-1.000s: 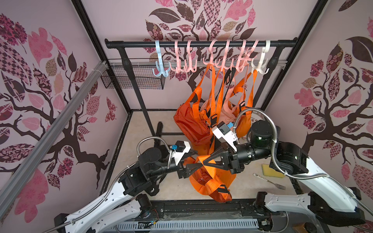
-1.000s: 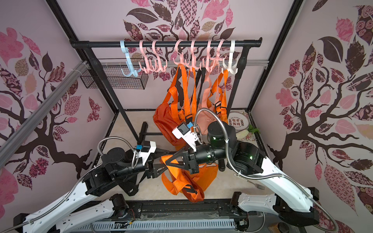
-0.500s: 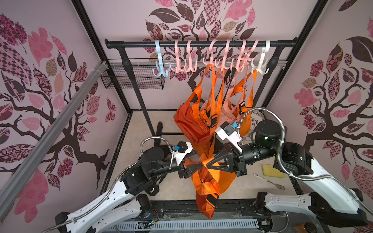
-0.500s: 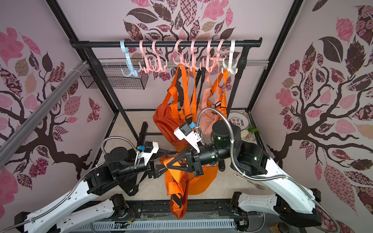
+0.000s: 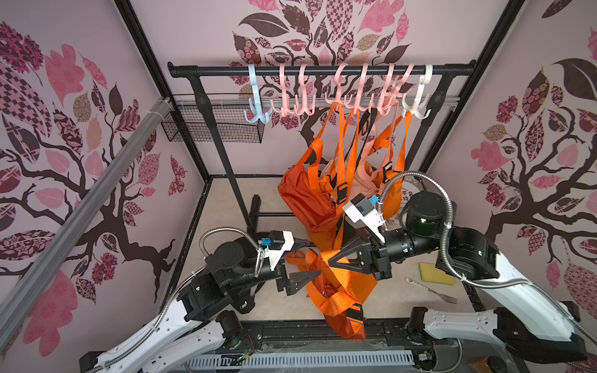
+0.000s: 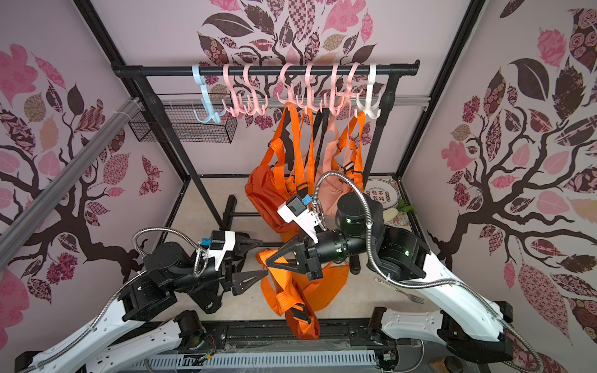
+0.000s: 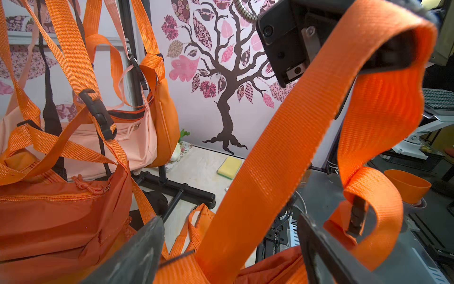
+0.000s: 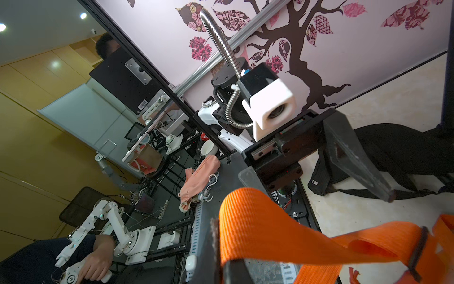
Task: Hang the bag on a hook
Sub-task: Pick up the bag from the bag.
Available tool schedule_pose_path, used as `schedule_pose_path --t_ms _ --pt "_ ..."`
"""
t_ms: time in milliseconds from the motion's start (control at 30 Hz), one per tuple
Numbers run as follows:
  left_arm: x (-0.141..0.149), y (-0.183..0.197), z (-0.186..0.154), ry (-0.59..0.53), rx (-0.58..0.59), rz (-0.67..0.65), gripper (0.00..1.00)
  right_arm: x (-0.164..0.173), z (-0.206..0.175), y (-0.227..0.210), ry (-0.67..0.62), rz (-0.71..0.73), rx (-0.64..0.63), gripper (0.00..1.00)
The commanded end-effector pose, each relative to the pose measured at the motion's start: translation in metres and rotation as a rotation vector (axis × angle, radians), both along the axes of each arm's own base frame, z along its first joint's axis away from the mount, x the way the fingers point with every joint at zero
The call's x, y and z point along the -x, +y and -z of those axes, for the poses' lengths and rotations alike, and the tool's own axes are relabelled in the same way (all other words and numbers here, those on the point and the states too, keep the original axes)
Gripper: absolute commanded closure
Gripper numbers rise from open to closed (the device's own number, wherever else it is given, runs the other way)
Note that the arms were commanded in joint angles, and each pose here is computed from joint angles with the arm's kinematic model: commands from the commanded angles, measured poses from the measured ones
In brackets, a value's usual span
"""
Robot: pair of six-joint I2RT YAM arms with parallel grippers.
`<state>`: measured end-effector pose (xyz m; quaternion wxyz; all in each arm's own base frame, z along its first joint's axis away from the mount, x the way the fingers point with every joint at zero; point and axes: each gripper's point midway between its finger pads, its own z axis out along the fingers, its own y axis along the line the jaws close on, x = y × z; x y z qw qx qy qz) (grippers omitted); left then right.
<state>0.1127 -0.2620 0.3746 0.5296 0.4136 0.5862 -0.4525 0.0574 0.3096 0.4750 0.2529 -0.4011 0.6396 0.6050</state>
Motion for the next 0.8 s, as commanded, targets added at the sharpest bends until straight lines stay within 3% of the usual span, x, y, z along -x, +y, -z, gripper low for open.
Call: schedule_pose_path --t_ms 0,300,500,600,767 --pt "0.001 -0.004 0.009 0.003 -0.026 0.017 0.12 -0.001 -0.010 0.003 -0.031 -0.005 -0.027 1.00" --pt "-0.019 -0.018 0.013 -0.025 -0.076 -0.025 0.13 0.012 -0.011 0.003 -0.004 -0.088 -0.049 1.00" --pt "-0.031 -0.015 0.008 -0.036 -0.045 -0.078 0.20 0.020 -0.010 -0.002 0.009 -0.120 -0.061 1.00" --pt "-0.030 -0.013 0.004 -0.038 -0.041 -0.076 0.38 0.018 -0.007 -0.002 0.005 -0.103 -0.052 1.00" --pt "-0.026 0.003 -0.006 -0.061 -0.050 -0.117 0.77 -0.003 -0.011 -0.007 -0.067 0.045 -0.025 1.00"
